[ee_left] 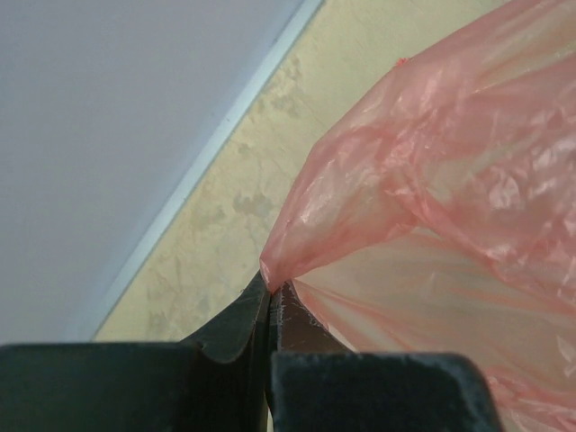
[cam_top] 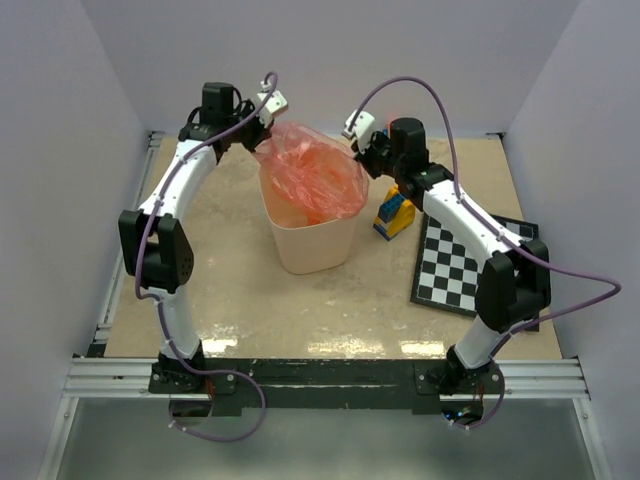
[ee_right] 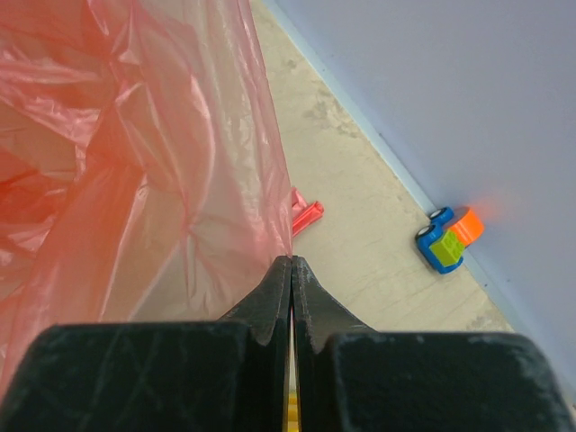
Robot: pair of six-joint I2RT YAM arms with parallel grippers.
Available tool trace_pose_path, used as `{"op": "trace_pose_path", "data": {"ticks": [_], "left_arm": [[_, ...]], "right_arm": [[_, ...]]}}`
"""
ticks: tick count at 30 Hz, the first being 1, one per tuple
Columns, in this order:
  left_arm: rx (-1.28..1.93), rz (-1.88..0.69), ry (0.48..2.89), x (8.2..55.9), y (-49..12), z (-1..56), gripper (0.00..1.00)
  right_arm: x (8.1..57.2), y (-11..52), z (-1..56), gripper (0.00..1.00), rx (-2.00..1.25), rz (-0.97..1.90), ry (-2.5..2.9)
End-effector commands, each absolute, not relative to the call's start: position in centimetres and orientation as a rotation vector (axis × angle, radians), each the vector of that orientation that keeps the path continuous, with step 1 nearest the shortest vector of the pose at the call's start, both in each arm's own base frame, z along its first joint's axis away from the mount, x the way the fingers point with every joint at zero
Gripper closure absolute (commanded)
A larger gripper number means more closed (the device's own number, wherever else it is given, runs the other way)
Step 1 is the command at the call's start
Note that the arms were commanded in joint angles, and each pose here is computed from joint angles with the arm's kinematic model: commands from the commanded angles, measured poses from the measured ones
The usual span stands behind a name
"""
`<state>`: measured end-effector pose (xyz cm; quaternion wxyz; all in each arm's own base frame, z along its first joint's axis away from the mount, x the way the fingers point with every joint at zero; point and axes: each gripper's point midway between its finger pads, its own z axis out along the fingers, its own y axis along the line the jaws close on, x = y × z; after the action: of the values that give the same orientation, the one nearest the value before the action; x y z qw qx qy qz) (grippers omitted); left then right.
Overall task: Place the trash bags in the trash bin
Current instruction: Place the trash bag in the trash bin.
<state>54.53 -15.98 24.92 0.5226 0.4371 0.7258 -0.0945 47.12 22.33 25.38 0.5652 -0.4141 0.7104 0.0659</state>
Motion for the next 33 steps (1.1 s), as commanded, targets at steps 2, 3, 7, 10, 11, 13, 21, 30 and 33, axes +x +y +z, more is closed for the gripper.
{"op": "trace_pose_path", "data": {"ticks": [2, 3, 7, 10, 11, 13, 21, 30, 33], "left_arm": [[1.120, -0.297, 1.855, 50.0, -13.8, 23.1, 1.00], [1.131, -0.314, 1.870, 49.1, -13.3, 22.8, 1.00], [1.181, -0.429, 1.914, 45.0, -12.2, 21.7, 1.00], [1.214, -0.487, 1.966, 42.4, -11.3, 20.8, 0.96], [1.219, -0.509, 1.988, 41.6, -11.0, 20.6, 0.88], [1.182, -0.518, 2.032, 40.9, -9.8, 20.7, 0.71], [1.039, -0.304, 1.917, 40.0, -3.6, 25.9, 0.39], [1.370, -0.084, 1.352, 36.4, -10.1, 32.0, 0.25], [1.435, -0.045, 1.250, 37.0, -12.5, 32.3, 0.24]], "right_arm": [[45.1, 21.8, 23.6, 1.00, -1.007, 0.195, 1.731], [44.5, 21.7, 23.5, 1.00, -1.011, 0.209, 1.733], [42.6, 21.7, 22.3, 1.00, -1.027, 0.264, 1.765], [41.6, 21.6, 22.1, 1.00, -1.034, 0.286, 1.781], [41.6, 21.3, 22.3, 1.00, -1.023, 0.274, 1.787], [42.3, 20.2, 22.8, 0.98, -0.967, 0.227, 1.827], [44.0, 14.1, 30.3, 0.56, -0.770, 0.084, 1.794], [33.8, 19.4, 38.6, 0.39, -1.128, 0.338, 1.337], [31.7, 21.4, 37.6, 0.37, -1.259, 0.434, 1.303]]}}
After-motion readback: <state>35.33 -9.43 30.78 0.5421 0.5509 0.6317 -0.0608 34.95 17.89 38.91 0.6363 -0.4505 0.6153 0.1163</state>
